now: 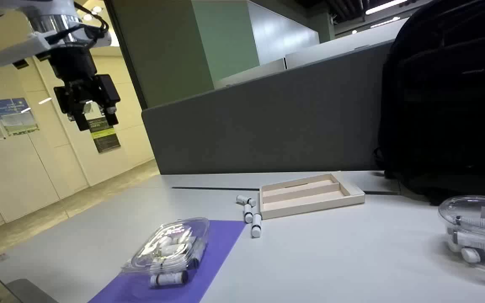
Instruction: Pick a bottle from the table and put it on the tray
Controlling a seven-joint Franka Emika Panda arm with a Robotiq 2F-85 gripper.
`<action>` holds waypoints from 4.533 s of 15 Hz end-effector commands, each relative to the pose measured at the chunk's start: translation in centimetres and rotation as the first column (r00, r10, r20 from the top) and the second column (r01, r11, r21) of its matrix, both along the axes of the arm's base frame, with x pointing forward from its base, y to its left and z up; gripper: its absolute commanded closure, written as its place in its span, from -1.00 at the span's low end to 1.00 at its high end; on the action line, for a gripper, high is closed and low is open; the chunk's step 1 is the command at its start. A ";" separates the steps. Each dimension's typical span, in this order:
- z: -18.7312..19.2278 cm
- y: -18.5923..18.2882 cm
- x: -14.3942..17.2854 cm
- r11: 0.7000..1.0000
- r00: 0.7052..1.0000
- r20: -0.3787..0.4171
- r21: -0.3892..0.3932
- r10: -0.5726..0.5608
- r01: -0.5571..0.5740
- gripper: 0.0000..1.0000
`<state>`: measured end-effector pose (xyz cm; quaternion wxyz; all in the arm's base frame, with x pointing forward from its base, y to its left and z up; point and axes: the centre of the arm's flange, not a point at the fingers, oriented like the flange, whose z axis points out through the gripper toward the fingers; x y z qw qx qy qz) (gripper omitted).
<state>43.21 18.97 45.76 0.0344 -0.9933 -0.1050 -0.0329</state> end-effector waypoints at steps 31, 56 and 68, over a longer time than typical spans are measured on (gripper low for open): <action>-15.4 -20.7 10.3 0.971 0.974 -0.003 -0.081 -0.226 0.225 -1.00; -28.9 -24.5 17.6 0.987 0.994 -0.101 -0.153 0.042 -0.057 -1.00; -33.6 -24.0 21.2 0.974 0.967 -0.198 -0.126 0.162 -0.190 -0.19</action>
